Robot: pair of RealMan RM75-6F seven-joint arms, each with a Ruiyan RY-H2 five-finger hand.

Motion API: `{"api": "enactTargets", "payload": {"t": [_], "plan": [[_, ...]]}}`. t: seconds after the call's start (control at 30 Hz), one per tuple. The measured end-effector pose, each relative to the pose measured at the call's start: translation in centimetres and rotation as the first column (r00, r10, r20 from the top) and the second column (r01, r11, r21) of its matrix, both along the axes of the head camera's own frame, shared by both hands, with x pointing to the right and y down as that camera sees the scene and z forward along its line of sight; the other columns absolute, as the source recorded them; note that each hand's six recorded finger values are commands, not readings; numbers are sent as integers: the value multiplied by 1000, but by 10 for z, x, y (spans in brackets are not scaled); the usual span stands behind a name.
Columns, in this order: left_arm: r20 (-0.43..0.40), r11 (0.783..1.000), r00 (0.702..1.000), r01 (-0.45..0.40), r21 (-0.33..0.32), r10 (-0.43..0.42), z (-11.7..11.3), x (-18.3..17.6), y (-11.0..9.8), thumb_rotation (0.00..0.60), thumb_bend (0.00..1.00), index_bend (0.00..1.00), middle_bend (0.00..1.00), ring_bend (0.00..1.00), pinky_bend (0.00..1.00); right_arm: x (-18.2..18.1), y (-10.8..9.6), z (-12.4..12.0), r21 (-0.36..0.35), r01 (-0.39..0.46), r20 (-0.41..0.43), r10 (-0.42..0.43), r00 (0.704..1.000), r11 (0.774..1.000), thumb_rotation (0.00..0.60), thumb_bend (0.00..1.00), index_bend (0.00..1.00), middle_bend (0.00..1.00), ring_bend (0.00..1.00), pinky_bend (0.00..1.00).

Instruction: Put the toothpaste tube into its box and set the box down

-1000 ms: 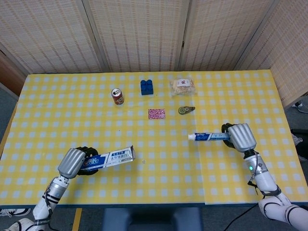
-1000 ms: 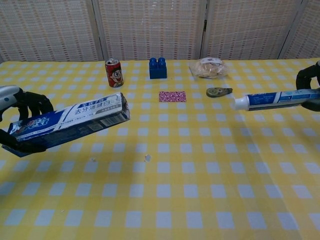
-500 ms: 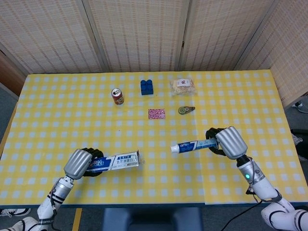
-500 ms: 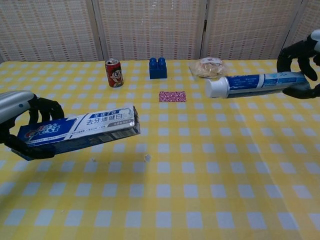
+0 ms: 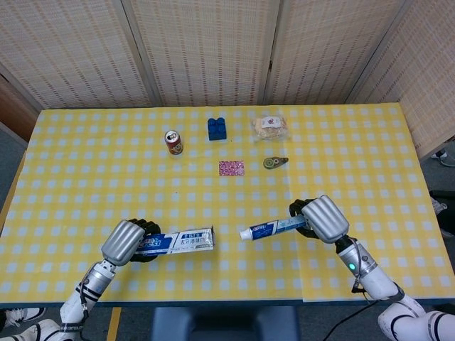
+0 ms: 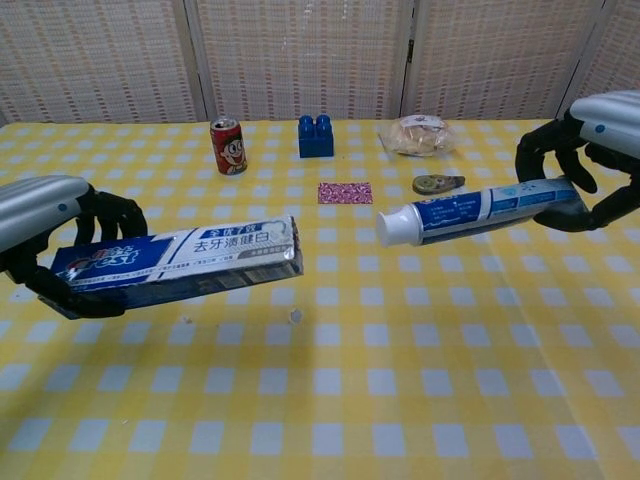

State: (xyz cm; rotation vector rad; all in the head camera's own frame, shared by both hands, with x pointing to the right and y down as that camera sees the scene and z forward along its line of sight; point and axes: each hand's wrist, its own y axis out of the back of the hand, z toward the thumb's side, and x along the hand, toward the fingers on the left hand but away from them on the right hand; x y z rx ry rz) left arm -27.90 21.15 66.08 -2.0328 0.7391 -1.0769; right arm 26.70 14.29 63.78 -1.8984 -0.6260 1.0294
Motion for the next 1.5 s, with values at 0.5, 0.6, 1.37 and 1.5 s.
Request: {"api": "enactTargets", "payload": {"t": [0.5, 0.6, 1.37, 1.5], "plan": [[-16, 999, 999, -45, 19, 45, -3, 28, -2, 600, 171, 631, 678, 538, 635, -17, 4, 10, -34, 4, 42, -3, 999, 999, 600, 597, 803, 654, 659, 951], [-16, 999, 999, -47, 18, 48, -3, 29, -3, 600, 172, 631, 678, 538, 635, -17, 5, 13, -42, 6, 38, -4, 999, 999, 600, 597, 803, 654, 660, 951], [-34, 996, 995, -89, 8, 89, -3, 48, -2, 600, 172, 631, 678, 538, 635, -41, 4, 26, -61, 29, 47, -26, 999, 998, 600, 597, 803, 654, 654, 951], [-44, 996, 995, -91, 6, 91, -3, 54, -3, 600, 172, 631, 678, 538, 634, -52, 3, 25, -55, 35, 55, -31, 998, 998, 600, 597, 803, 654, 654, 950]]}}
